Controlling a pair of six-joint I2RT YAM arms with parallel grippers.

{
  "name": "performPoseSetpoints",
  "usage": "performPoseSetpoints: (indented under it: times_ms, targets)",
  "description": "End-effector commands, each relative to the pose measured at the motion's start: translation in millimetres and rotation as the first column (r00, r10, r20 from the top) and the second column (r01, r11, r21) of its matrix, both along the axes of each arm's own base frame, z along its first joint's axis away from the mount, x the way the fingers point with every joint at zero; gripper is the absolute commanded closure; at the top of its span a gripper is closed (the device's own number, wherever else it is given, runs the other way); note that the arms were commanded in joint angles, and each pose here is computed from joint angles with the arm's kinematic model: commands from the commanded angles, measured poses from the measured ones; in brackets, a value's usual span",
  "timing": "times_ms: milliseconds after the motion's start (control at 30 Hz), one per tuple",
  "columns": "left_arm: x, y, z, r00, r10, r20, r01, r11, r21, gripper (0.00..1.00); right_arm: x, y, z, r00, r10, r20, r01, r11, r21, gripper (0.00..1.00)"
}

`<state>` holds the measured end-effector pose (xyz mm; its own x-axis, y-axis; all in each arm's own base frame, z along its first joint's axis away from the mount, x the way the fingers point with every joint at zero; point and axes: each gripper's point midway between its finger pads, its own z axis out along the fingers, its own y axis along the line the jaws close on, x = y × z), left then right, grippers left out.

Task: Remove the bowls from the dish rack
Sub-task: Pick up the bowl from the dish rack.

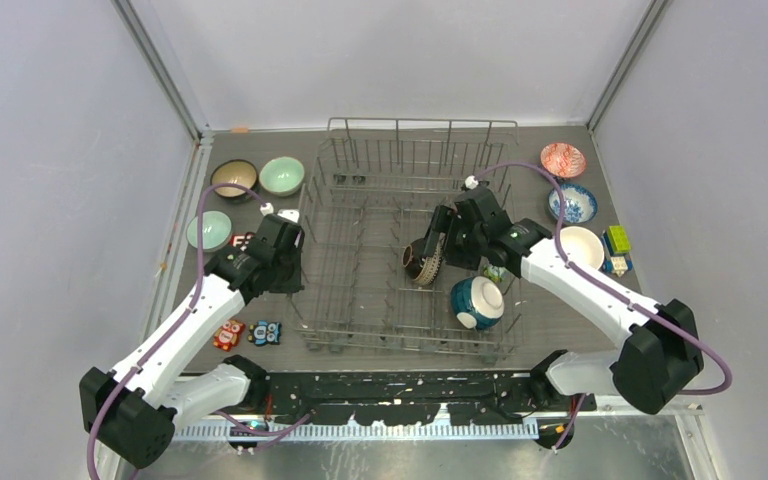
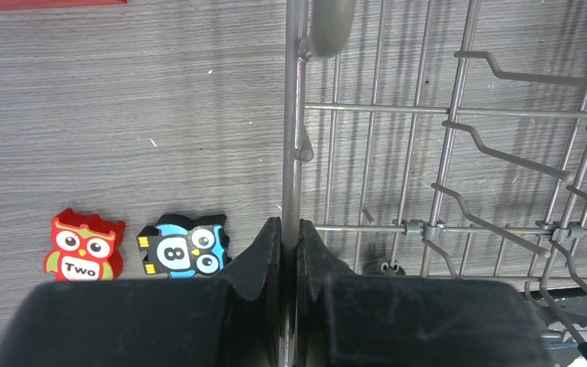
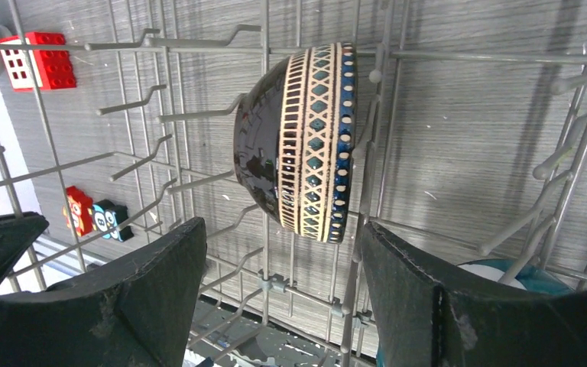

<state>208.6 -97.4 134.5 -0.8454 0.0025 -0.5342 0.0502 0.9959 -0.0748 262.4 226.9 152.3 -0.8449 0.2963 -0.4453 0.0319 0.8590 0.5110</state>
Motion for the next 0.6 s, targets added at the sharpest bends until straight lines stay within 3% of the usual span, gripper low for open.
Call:
performPoseSetpoints:
  times_ms: [0, 300, 467, 567]
  targets:
    - [17, -21, 8, 0.997, 0.060, 0.058, -0.052, 0.990, -0.131, 1.00, -2, 2, -4, 0.999, -0.013, -0.037, 0.013, 1.000, -0.010, 0.22]
    - [14, -22, 6, 0.997, 0.058, 0.056, -0.050, 0.989, -0.142, 1.00, 0, 16, -12, 0.999, 0.000, -0.039, 0.002, 0.999, 0.047, 0.22]
    - [13, -24, 6, 0.997, 0.057, 0.057, -0.048, 0.988, -0.147, 1.00, 6, 29, -5, 1.000, 0.008, -0.008, -0.007, 0.994, 0.111, 0.34]
    - [13, -24, 7, 0.997, 0.056, 0.059, -0.047, 0.988, -0.148, 1.00, 12, 23, 4, 1.000, -0.015, 0.022, 0.013, 0.997, 0.074, 0.32]
